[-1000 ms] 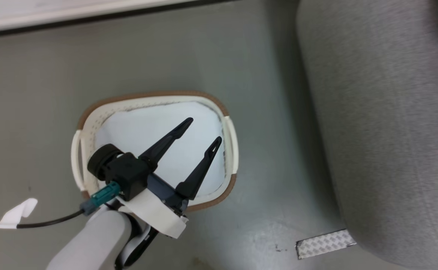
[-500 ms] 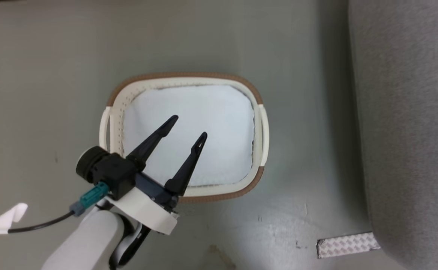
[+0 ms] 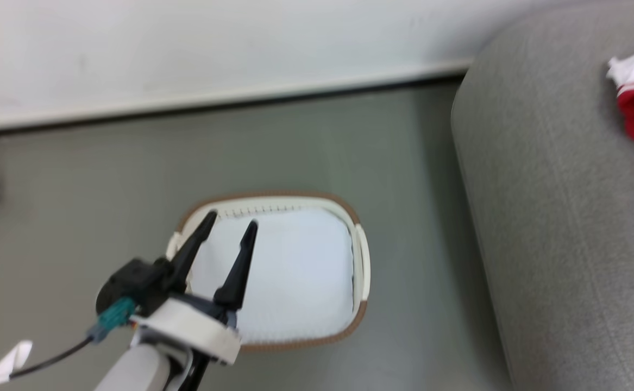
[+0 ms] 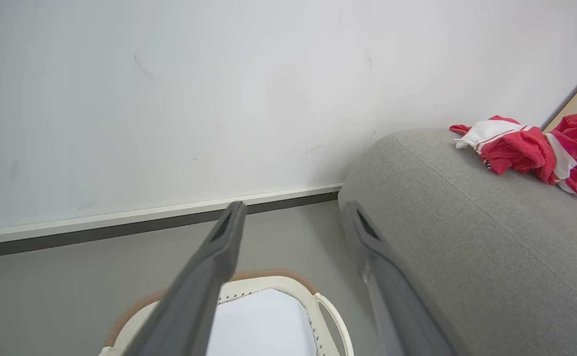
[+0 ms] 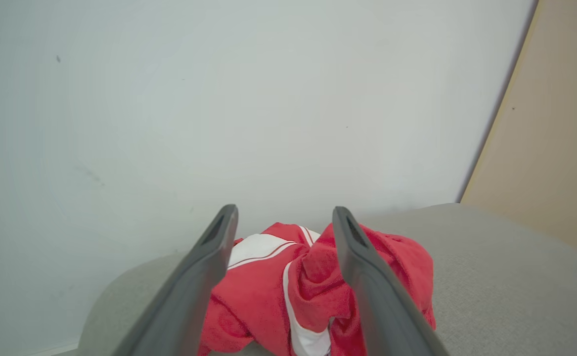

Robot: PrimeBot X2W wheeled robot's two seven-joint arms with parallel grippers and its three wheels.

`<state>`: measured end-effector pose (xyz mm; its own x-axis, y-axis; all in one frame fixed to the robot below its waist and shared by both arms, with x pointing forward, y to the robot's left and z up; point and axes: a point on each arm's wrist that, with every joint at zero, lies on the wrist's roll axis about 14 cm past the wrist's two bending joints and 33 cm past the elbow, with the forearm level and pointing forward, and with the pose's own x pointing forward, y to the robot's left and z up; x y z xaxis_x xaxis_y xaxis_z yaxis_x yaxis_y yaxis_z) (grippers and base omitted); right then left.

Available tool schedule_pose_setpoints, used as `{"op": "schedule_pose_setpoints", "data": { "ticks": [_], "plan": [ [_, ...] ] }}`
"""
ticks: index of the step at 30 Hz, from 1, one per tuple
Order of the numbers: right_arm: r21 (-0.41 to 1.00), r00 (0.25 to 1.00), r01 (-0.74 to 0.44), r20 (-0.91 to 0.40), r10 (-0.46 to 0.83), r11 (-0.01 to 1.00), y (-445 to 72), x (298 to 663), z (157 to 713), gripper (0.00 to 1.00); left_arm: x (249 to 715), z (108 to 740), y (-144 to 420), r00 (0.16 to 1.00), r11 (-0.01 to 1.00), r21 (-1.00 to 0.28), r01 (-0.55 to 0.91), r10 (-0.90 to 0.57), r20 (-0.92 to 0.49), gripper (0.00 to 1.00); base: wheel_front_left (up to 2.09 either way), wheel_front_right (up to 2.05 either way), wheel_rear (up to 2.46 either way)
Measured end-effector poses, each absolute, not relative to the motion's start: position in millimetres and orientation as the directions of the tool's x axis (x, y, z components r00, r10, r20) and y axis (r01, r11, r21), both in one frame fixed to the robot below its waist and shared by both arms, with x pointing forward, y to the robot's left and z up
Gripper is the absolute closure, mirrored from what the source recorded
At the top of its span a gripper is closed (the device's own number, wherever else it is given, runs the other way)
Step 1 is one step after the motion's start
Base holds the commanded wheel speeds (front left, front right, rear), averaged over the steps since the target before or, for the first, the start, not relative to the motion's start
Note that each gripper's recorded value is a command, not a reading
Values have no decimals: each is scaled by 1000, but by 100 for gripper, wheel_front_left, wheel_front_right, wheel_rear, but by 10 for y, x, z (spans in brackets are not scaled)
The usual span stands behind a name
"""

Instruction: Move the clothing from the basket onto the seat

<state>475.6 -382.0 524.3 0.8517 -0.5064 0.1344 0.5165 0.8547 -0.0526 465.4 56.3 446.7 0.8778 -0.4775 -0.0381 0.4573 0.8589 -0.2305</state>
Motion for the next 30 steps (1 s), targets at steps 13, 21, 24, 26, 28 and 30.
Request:
{"op": "schedule_pose_setpoints", "data": {
  "ticks": [13,21,24,26,28,30],
  "plan": [
    [38,971,182,150,-186,983,-2665,4004,5315,0,4002,4717,1460,985,974,-158,161,-170,-40,0,0,0,0],
    [120,990,67,114,-81,990,-2246,3678,5157,0,3688,4794,1713,998,985,-163,66,-69,-12,0,0,0,0],
    [127,995,49,81,-60,991,-2165,3586,5042,0,3643,4800,1740,998,983,-175,62,-64,-4,0,0,0,0],
    [108,999,24,41,-29,994,-2076,3510,4913,0,3618,4790,1739,998,983,-172,63,-65,-5,0,0,0,0],
    [95,1000,10,15,-11,995,-2013,3453,4830,0,3604,4788,1730,998,983,-169,66,-67,-4,0,0,0,0],
    [91,1000,-5,8,4,996,-1968,3429,4809,0,3596,4790,1735,998,984,-167,64,-65,-3,0,0,0,0]
  ]
}}
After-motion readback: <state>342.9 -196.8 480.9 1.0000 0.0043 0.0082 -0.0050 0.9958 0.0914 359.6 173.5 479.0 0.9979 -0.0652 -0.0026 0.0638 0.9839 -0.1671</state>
